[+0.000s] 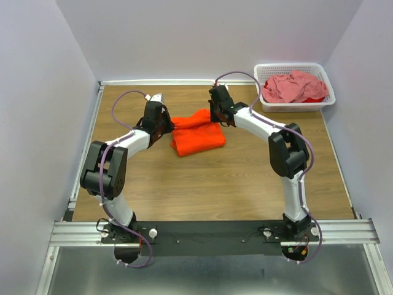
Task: Fold and stack the t-shirts
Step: Fold the tshirt
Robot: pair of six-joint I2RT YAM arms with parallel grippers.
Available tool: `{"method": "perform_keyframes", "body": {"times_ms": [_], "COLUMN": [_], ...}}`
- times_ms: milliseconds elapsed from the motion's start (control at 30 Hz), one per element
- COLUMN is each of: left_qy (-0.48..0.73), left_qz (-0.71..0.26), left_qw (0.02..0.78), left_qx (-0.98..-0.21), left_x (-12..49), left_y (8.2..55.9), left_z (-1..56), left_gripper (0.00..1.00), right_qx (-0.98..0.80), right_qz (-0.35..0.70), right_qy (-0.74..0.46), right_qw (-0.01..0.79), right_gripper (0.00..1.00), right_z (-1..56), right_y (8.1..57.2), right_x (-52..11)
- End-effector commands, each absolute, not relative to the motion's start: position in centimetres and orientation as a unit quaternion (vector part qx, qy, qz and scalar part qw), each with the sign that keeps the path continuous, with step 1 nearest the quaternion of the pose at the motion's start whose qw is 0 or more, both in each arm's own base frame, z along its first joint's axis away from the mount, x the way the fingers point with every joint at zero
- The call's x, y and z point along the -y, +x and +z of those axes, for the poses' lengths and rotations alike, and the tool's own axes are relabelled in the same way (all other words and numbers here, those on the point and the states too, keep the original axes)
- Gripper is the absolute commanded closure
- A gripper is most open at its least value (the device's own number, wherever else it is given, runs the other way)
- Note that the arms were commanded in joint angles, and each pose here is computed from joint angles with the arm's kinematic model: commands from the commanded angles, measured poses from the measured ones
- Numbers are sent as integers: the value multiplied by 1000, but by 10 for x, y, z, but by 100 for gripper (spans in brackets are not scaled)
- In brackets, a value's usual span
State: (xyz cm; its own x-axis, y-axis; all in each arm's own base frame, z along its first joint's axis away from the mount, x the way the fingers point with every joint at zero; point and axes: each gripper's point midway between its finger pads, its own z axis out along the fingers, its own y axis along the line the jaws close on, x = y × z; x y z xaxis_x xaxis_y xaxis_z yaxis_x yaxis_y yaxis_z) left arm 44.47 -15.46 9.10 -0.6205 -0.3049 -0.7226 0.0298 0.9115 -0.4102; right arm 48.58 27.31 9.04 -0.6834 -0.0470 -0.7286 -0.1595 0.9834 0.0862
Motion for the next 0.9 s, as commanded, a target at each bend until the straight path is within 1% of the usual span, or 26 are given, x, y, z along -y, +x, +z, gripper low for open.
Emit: {"method": "perform_keyframes", "body": {"times_ms": [0, 33, 100, 167, 200, 233, 267, 300, 367, 400, 433, 500, 600, 633, 733, 767, 800, 867], "left_qy": [-118, -121, -123, -128, -129, -130, -131, -132, -133, -132, -127, -121, -96, -87, -46, -31, -22, -4], "left_qz": [-166, -163, -158, -152, -151, -148, -147, -146, -143, -146, -143, -147, -147, -150, -177, -189, -197, -214], "left_qw": [446, 452, 454, 458, 461, 462, 466, 469, 475, 484, 487, 503, 517, 518, 500, 490, 481, 460], "left_qx": [-872, -869, -868, -866, -865, -865, -863, -861, -858, -853, -852, -843, -838, -837, -846, -850, -854, -862], "left_x": [134, 132, 129, 125, 124, 122, 121, 121, 118, 118, 116, 115, 120, 124, 151, 164, 172, 185], "left_y": [457, 459, 461, 463, 463, 464, 464, 464, 462, 461, 459, 453, 438, 434, 412, 403, 398, 389], "left_z": [79, 80, 77, 79, 81, 81, 85, 88, 95, 107, 111, 132, 156, 159, 157, 153, 147, 133], "left_gripper": [100, 100, 97, 91, 82, 76, 66, 61, 47, 40, 29, 21, 21, 23, 35, 41, 51, 57], "right_qx": [-909, -908, -908, -906, -903, -902, -899, -899, -894, -892, -888, -885, -882, -882, -881, -881, -881, -879], "right_qz": [52, 52, 52, 58, 64, 69, 73, 74, 84, 89, 97, 110, 139, 148, 185, 197, 202, 213], "right_qy": [-55, -57, -57, -59, -62, -66, -66, -67, -74, -78, -84, -94, -115, -121, -152, -164, -169, -188], "right_qw": [411, 412, 412, 415, 420, 421, 427, 426, 434, 437, 443, 443, 436, 431, 408, 397, 392, 382], "right_gripper": [92, 92, 91, 87, 83, 82, 74, 69, 59, 52, 49, 42, 42, 42, 46, 51, 53, 57], "right_z": [74, 72, 68, 70, 76, 78, 85, 85, 98, 104, 115, 125, 136, 137, 134, 128, 126, 120], "right_y": [504, 505, 509, 512, 515, 516, 518, 517, 518, 518, 516, 510, 492, 487, 468, 462, 459, 455], "right_x": [-269, -269, -270, -274, -278, -279, -282, -282, -285, -287, -288, -290, -293, -295, -305, -308, -310, -314]}}
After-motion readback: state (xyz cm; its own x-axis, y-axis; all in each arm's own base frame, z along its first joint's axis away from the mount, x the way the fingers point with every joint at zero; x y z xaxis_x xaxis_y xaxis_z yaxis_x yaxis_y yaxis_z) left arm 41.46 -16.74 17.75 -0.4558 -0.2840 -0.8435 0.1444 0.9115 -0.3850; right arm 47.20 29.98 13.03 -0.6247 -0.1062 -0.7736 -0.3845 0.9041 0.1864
